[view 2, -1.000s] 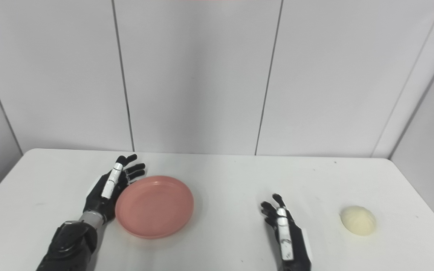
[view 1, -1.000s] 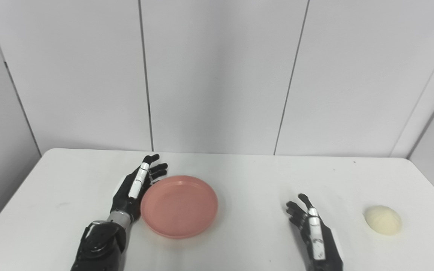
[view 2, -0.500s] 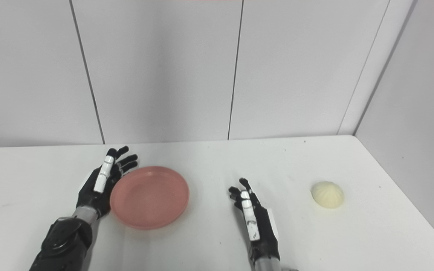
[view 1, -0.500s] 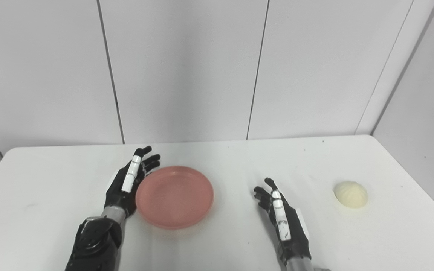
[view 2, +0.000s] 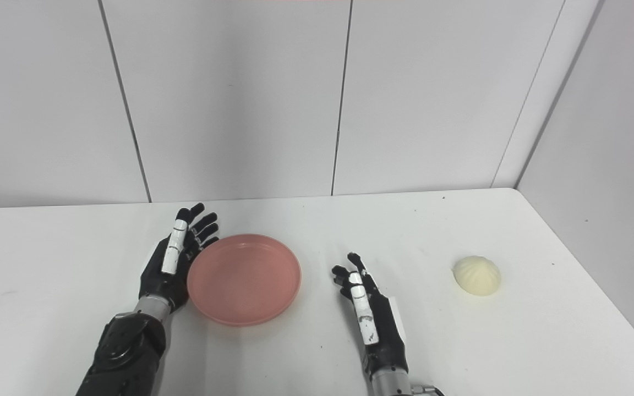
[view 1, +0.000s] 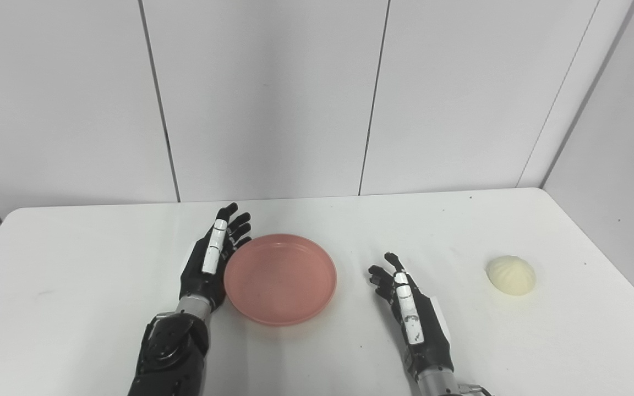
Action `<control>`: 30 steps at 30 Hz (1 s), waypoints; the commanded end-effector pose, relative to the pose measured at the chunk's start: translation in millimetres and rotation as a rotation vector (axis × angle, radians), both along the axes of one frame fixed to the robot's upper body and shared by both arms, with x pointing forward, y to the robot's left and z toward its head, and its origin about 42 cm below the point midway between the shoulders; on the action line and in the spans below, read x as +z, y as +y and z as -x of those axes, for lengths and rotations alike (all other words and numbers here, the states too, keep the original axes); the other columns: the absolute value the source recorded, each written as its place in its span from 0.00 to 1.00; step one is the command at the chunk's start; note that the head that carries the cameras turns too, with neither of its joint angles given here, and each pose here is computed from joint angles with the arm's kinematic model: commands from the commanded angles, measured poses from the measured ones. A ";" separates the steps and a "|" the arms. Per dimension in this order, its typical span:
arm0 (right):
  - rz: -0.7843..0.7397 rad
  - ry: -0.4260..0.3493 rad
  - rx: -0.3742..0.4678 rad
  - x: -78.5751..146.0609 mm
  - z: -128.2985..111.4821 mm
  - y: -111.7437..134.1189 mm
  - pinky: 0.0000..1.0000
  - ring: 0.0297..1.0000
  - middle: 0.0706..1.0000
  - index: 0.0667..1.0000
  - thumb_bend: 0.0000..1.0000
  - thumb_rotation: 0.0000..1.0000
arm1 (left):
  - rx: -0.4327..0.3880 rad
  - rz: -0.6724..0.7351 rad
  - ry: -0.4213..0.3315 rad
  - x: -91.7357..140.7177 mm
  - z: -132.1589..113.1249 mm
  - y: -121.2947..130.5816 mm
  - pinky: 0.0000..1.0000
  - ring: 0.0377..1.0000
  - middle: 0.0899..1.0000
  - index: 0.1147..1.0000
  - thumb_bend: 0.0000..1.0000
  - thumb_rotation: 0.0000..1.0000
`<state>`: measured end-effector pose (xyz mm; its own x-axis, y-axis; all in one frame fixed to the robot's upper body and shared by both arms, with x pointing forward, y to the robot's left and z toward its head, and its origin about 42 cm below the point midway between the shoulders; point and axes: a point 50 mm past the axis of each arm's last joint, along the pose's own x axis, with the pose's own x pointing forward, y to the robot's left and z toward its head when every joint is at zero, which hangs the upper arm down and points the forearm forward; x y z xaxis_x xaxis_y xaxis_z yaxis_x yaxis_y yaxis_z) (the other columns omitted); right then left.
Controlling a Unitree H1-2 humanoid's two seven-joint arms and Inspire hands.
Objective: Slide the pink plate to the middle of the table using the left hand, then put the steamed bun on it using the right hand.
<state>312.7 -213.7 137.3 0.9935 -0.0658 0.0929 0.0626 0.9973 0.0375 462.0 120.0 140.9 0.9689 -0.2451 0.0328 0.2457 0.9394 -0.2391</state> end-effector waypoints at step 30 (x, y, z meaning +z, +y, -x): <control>0.400 -0.455 -0.163 107.5 -5.0 -50.3 0.68 0.78 0.85 0.96 0.92 0.85 | -0.025 -0.064 0.027 -22.3 -5.3 -1.5 0.84 0.88 0.83 0.88 0.69 0.84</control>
<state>319.2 -260.4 204.6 0.8970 -0.0964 0.4315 0.2281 0.9370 -0.2647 470.7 117.1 132.6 0.9611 -0.2708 0.0544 0.2762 0.9424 -0.1889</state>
